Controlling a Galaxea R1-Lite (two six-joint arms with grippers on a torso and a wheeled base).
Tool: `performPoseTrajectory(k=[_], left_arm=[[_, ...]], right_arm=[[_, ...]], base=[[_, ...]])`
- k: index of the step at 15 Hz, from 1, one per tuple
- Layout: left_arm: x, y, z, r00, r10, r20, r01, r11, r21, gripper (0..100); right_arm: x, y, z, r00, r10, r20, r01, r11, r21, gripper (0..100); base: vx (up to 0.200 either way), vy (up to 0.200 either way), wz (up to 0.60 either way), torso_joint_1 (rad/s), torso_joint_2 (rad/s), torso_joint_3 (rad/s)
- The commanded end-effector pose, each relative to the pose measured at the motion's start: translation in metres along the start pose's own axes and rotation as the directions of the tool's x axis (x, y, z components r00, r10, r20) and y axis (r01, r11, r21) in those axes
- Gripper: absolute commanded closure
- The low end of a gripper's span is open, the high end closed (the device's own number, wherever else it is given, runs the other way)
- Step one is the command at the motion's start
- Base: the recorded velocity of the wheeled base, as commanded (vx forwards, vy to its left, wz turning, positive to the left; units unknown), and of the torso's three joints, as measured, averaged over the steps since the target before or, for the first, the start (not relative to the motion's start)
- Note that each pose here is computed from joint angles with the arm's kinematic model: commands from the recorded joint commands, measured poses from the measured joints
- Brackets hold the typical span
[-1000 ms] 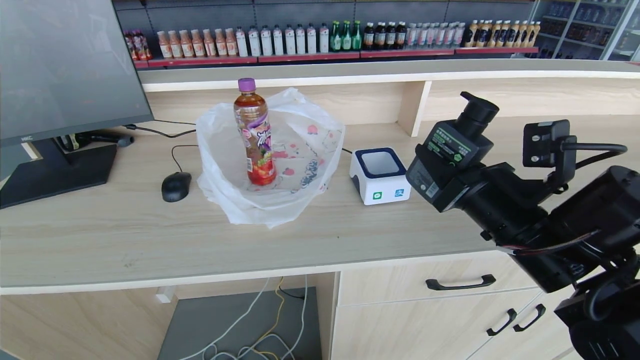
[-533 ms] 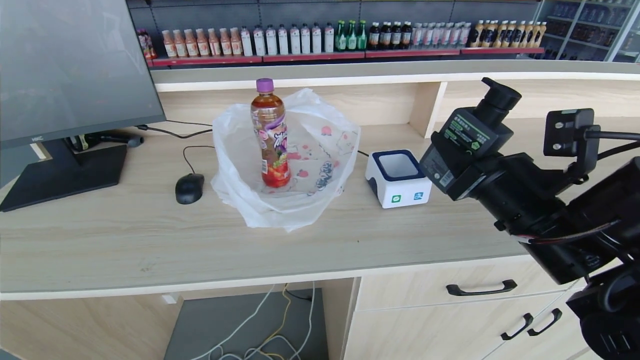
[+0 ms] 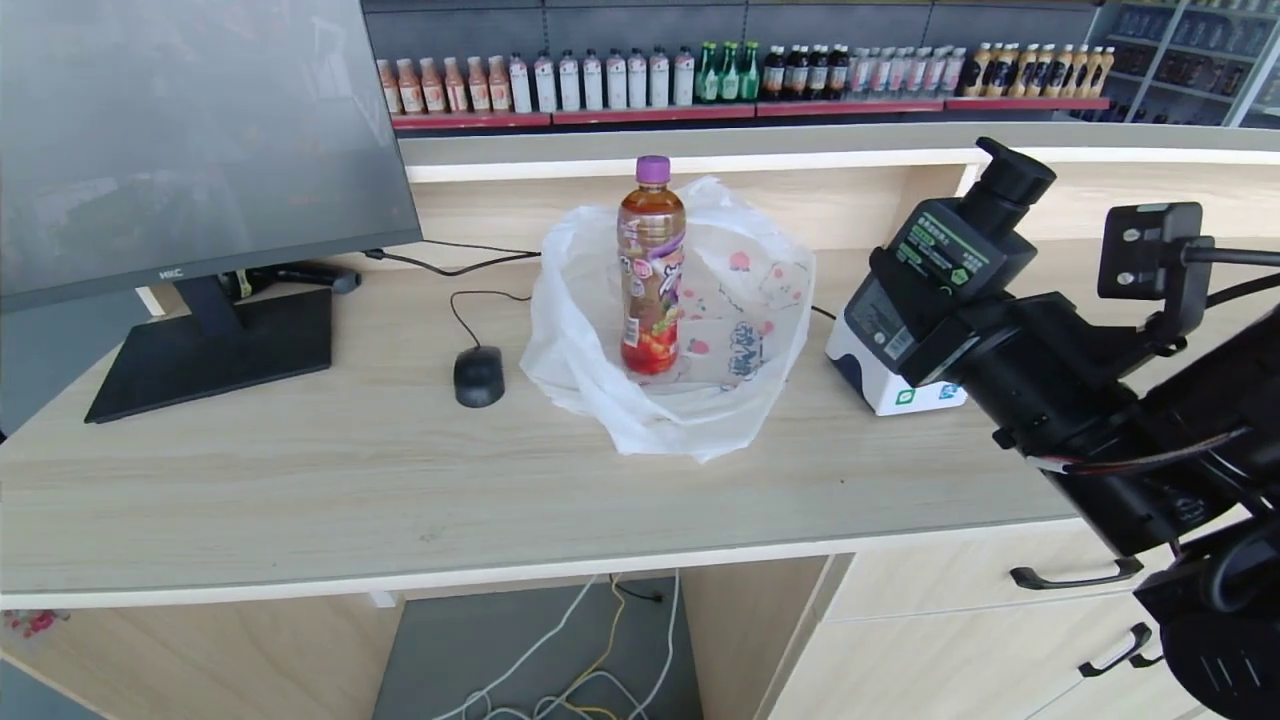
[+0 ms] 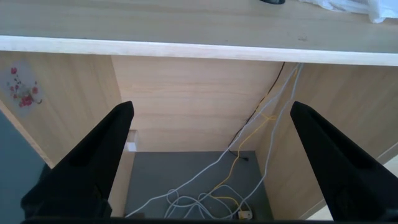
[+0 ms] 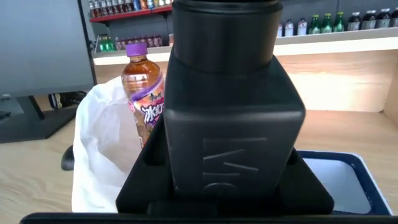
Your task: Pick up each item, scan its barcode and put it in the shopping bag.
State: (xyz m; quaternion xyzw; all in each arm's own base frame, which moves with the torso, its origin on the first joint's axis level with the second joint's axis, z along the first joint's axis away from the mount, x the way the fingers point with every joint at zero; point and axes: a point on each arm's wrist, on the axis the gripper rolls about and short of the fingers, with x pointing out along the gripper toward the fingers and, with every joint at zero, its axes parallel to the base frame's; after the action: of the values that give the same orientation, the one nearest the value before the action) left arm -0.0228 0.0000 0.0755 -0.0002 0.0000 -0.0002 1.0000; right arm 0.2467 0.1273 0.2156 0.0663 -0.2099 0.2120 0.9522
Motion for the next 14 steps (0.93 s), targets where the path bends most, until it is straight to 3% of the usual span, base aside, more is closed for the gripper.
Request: performPoseTrajectory(k=[1, 7, 14], left_arm=[[0.0, 0.0, 0.0, 1.0, 0.0, 0.0, 0.0, 1.0, 0.0, 0], [0.0, 0.0, 0.0, 1.0, 0.0, 0.0, 0.0, 1.0, 0.002, 0], [0.0, 0.0, 0.0, 1.0, 0.0, 0.0, 0.0, 1.0, 0.002, 0]], right_arm=[[0.003, 0.001, -0.003, 1.0, 0.002, -0.002, -0.002, 1.0, 0.001, 100], [0.016, 0.001, -0.002, 0.999, 0.008, 0.031, -0.007, 0.999, -0.05, 100], [0.048, 0.003, -0.036, 1.0, 0.018, 0.011, -0.018, 0.999, -0.038, 100]], base=[[0.0, 0.0, 0.0, 0.0, 0.0, 0.0], [0.0, 0.0, 0.0, 0.0, 0.0, 0.0], [0.0, 0.0, 0.0, 0.0, 0.0, 0.0]])
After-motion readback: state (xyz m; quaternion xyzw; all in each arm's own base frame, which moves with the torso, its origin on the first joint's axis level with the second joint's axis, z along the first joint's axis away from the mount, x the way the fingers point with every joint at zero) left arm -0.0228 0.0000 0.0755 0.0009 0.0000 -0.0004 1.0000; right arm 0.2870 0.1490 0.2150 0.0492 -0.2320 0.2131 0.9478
